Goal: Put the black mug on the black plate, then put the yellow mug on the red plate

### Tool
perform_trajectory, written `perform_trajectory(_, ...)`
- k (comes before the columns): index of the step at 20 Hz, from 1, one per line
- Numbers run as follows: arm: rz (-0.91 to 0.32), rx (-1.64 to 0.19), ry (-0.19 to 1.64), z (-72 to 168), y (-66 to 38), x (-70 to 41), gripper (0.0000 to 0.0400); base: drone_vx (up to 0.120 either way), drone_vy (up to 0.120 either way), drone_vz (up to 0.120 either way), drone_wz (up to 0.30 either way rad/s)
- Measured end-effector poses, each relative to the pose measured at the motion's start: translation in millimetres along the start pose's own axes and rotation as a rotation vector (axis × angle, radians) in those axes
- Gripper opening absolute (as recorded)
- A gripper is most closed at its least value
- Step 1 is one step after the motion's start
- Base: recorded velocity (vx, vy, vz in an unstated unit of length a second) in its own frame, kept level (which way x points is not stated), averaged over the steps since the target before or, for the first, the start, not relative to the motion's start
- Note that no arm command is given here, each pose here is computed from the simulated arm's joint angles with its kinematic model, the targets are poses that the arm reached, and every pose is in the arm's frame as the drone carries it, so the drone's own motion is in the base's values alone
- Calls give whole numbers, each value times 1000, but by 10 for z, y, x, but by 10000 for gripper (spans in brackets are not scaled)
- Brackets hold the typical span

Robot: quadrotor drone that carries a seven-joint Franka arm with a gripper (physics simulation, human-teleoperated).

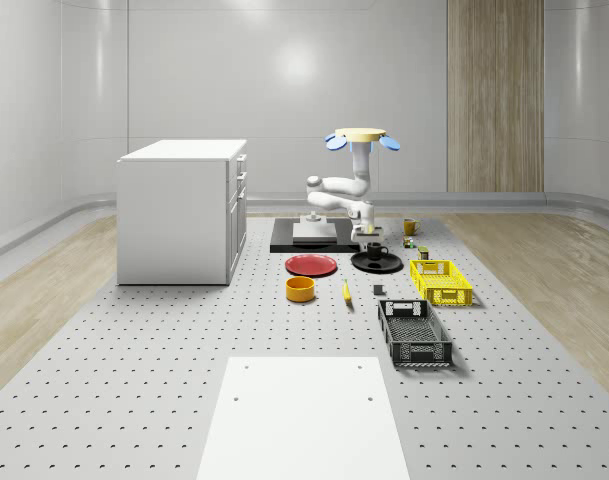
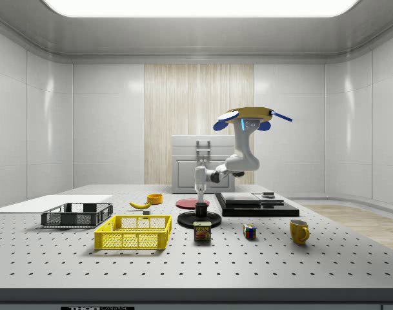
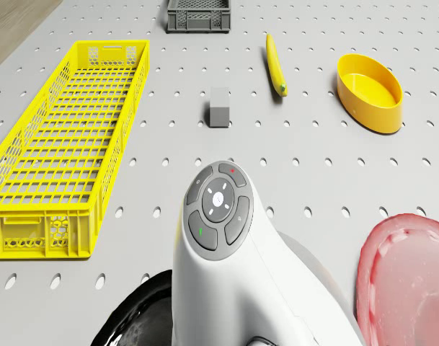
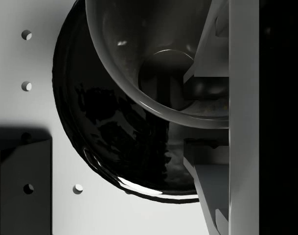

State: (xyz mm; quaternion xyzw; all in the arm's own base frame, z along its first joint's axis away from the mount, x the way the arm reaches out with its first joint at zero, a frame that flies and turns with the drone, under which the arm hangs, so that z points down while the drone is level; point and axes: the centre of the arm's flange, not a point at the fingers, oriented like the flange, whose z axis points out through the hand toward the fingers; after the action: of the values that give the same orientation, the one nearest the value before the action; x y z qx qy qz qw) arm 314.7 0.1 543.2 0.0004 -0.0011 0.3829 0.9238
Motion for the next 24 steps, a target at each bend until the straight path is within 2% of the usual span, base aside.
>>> perform_trajectory(3,0,0,0,114,0,0,110,0,0,0,0)
perform_trajectory(4,0,0,0,146,0,0,174,0,0,0,0)
perform_trajectory(6,-18,4,-2,182,5,16,267,0,0,0,0)
perform_trajectory(7,33,59,-8,176,-1,36,295,0,0,0,0)
perform_trajectory(8,59,64,-4,182,-10,-31,318,0,0,0,0)
perform_trajectory(10,43,45,0,132,-4,-22,350,0,0,0,0)
perform_trajectory(16,15,15,0,-112,-1,-7,389,0,0,0,0)
perform_trajectory(21,6,6,0,-318,0,-3,397,0,0,-96,0)
perform_trajectory(24,4,4,0,-386,0,-2,399,0,0,120,0)
